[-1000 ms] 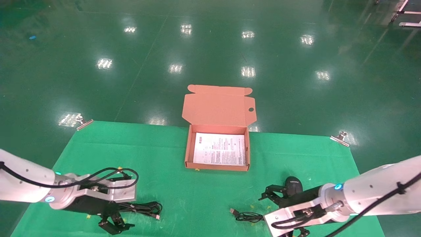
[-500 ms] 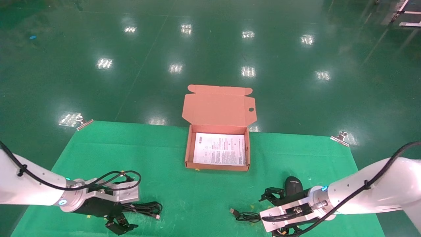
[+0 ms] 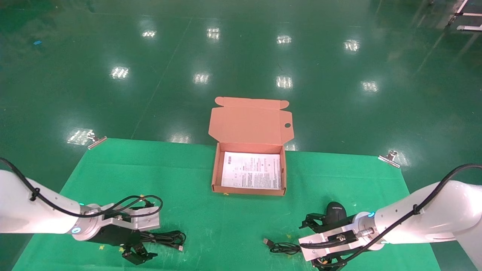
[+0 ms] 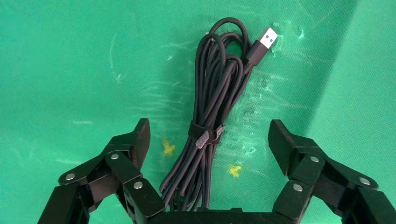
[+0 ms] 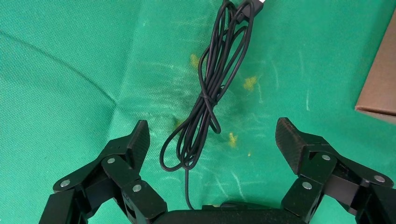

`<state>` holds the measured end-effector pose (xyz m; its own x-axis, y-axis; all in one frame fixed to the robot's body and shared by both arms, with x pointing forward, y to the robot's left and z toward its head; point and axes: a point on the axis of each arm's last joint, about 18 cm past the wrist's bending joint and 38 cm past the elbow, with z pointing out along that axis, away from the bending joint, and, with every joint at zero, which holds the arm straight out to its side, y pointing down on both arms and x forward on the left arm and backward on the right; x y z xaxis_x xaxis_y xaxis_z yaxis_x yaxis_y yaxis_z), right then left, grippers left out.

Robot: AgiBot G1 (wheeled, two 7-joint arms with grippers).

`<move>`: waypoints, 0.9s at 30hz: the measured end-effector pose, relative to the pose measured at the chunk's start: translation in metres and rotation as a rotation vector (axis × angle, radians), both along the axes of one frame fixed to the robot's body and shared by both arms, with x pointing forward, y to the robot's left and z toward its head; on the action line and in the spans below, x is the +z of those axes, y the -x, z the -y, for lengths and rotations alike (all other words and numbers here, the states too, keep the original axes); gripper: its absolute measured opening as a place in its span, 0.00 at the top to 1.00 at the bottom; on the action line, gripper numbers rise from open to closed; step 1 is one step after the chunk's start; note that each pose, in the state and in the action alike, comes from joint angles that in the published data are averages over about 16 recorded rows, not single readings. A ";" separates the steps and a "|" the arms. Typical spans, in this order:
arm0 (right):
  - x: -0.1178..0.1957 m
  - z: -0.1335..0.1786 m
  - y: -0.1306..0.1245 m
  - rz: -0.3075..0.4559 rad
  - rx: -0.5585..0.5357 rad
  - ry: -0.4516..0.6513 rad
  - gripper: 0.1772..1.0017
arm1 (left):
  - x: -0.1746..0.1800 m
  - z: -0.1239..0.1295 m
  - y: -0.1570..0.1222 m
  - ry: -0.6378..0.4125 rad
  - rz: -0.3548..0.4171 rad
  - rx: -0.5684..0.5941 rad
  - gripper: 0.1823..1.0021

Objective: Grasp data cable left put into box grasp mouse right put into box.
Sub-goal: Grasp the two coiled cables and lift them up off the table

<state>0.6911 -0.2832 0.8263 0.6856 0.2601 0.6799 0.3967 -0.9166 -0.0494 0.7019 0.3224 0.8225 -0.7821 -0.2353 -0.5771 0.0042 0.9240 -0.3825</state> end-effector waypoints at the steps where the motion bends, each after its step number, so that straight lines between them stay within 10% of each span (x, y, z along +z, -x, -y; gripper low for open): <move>1: 0.000 0.000 0.000 0.000 0.000 0.000 0.01 | 0.000 0.000 0.000 0.000 0.000 0.000 0.03; 13: 0.001 -0.001 0.001 0.001 0.006 0.000 0.13 | 0.001 0.001 0.001 0.002 -0.001 -0.004 0.21; 27: 0.003 -0.001 0.002 0.002 0.010 0.001 0.53 | 0.002 0.001 0.002 0.003 -0.002 -0.007 0.61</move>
<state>0.6891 -0.2823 0.8289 0.6821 0.2673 0.6806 0.4054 -0.9129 -0.0478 0.7000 0.3213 0.8244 -0.7846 -0.2314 -0.5751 0.0104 0.9227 -0.3855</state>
